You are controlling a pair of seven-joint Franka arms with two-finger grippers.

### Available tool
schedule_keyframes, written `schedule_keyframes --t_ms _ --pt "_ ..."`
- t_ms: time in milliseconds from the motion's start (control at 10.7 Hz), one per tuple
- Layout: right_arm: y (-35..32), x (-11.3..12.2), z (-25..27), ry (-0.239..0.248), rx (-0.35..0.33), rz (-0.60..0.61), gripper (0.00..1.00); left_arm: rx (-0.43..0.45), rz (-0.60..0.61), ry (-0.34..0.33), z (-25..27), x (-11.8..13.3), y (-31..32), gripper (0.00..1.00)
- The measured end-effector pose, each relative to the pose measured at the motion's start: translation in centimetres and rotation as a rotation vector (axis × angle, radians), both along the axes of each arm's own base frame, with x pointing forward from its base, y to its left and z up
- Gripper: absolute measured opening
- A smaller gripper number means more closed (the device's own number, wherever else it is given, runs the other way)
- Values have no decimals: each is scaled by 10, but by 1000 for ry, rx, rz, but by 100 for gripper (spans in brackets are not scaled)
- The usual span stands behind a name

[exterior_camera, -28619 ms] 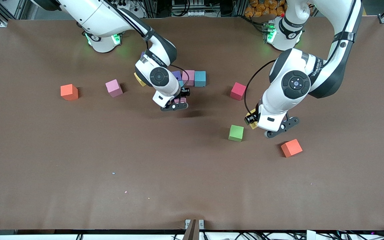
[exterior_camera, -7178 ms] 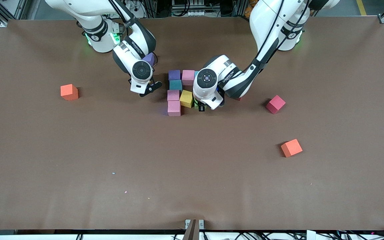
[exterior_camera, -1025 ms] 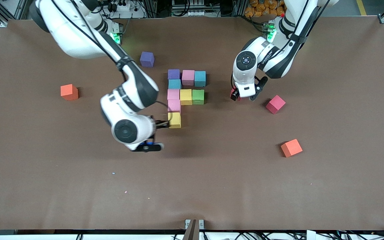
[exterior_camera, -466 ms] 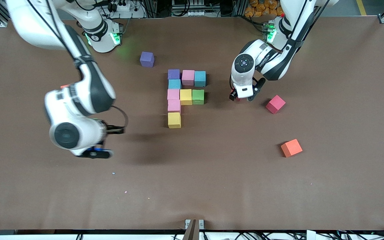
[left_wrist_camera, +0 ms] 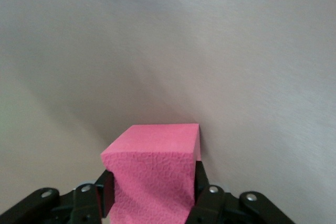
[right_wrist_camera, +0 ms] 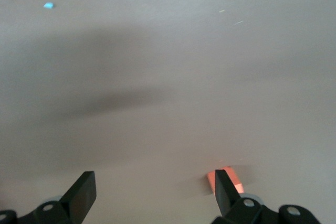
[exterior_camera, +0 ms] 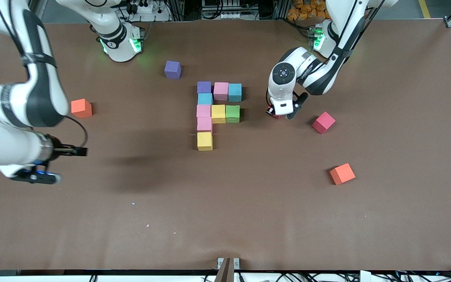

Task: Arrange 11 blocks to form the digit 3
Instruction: 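Retract the right gripper while the left gripper lifts the pink block, then lower the pink block beside yellow with the left gripper and open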

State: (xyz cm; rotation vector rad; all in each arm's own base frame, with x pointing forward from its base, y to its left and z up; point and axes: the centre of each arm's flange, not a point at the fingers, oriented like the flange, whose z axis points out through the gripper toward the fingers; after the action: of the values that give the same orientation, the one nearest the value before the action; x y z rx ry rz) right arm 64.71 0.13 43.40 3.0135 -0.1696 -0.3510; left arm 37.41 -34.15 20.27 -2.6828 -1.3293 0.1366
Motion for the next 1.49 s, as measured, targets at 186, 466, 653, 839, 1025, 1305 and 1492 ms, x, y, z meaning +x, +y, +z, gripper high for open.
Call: schedule_keyframes --t_ms 186,466,653,839,1025,1305,1492 --pt "-41 -20 32 -32 11 38 100 -32 27 -34 24 34 -17 56" --pt "-91 -60 95 -101 32 119 100 -50 189 -48 54 104 -38 56" --pt "-112 -81 121 -121 46 129 100 -69 300 -47 56 139 -58 56" --pt "-104 -95 146 -142 66 150 100 -88 416 -48 48 162 -76 56" --pt "-72 -103 166 -164 88 199 100 -103 521 -49 43 168 -101 56" --pt "-19 -101 171 -170 94 292 100 -98 608 -40 37 149 -144 56" --pt "-17 -102 170 -166 95 296 100 -77 639 -29 27 130 -162 56"
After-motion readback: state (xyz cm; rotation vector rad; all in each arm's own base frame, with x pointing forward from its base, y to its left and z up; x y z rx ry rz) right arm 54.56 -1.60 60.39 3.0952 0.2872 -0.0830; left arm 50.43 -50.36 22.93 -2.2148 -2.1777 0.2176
